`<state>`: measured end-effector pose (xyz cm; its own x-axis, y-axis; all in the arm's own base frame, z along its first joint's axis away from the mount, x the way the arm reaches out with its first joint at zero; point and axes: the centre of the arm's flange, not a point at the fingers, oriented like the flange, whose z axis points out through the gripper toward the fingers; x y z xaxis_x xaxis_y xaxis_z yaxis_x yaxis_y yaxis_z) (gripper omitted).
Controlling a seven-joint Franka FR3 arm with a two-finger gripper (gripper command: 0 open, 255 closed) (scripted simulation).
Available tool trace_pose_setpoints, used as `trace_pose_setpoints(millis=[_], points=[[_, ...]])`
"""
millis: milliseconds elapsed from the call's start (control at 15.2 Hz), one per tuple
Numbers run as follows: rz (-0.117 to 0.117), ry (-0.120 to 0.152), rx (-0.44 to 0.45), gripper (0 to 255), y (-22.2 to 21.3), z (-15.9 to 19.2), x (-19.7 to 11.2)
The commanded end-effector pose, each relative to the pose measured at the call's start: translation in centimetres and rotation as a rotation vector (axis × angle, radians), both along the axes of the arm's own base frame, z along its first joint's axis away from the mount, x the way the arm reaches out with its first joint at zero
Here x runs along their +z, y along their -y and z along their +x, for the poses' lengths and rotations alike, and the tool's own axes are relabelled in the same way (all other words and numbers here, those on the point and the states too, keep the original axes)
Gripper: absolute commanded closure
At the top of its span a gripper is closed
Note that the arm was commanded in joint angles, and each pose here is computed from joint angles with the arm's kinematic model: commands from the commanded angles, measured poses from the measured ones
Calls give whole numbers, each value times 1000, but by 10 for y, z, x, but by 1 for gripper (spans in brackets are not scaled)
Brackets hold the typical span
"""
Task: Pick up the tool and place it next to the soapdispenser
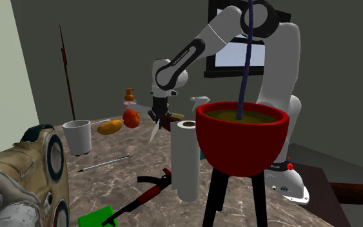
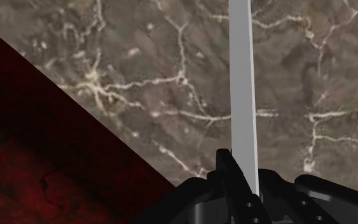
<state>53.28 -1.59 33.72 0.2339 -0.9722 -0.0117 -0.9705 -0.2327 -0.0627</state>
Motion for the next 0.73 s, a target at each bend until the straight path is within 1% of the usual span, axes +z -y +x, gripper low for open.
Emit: trace_pose_setpoints(millis=[0, 198, 264, 594, 660], points=[[2, -11, -1, 255, 0, -2, -6], [2, -11, -1, 255, 0, -2, -6], [2, -11, -1, 0, 0, -2, -6], [2, -11, -1, 0, 0, -2, -6], [2, -11, -1, 0, 1, -2, 8]])
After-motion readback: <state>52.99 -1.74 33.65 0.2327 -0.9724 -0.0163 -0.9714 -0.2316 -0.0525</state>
